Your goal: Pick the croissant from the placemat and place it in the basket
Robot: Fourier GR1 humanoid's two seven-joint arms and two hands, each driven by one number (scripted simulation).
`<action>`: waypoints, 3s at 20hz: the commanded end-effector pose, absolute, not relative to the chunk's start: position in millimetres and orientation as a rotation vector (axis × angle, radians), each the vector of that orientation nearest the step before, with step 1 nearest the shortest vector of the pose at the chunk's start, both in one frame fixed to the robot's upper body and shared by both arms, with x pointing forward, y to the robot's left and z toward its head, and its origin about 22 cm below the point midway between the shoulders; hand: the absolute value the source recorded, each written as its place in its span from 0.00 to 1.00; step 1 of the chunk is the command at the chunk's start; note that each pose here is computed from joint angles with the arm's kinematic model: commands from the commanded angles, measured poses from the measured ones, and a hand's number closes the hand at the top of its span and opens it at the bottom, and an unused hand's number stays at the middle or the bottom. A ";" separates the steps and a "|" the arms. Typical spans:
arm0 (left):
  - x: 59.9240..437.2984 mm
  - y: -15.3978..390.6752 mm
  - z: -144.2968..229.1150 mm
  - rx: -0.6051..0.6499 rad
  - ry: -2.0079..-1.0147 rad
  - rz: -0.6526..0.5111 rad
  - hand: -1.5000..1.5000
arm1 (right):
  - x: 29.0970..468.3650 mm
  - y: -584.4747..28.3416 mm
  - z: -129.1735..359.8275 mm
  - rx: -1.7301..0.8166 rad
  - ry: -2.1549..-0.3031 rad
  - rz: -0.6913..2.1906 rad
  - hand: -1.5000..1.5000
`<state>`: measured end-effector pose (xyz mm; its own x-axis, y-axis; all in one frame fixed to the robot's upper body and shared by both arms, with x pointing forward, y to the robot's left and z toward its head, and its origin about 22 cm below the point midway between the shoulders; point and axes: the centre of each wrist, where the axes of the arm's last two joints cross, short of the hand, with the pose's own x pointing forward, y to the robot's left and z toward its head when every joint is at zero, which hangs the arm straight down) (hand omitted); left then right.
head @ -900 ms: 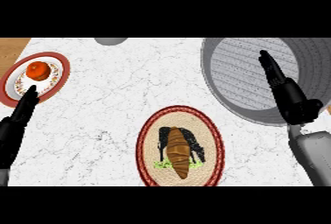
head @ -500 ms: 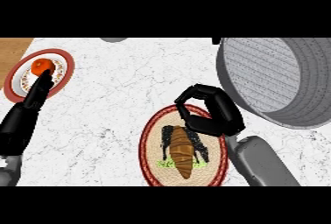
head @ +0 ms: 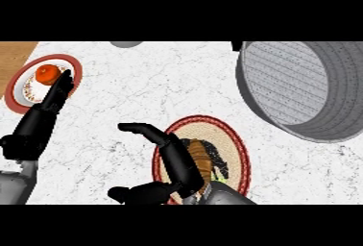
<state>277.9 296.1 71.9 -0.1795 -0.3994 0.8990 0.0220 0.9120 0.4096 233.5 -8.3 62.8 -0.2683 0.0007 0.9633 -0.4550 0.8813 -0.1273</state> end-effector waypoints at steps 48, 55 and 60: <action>291.5 291.7 72.1 0.293 -1.705 -0.370 0.50 | 291.0 -26.4 89.7 -0.430 -0.754 1.793 0.00; 282.2 309.4 67.3 0.289 -1.723 -0.364 0.50 | 294.7 -21.5 74.2 -0.446 -0.795 1.775 0.00; 289.0 294.5 83.6 0.286 -1.719 -0.379 0.50 | 287.5 -40.7 62.7 -0.480 -0.827 1.755 0.00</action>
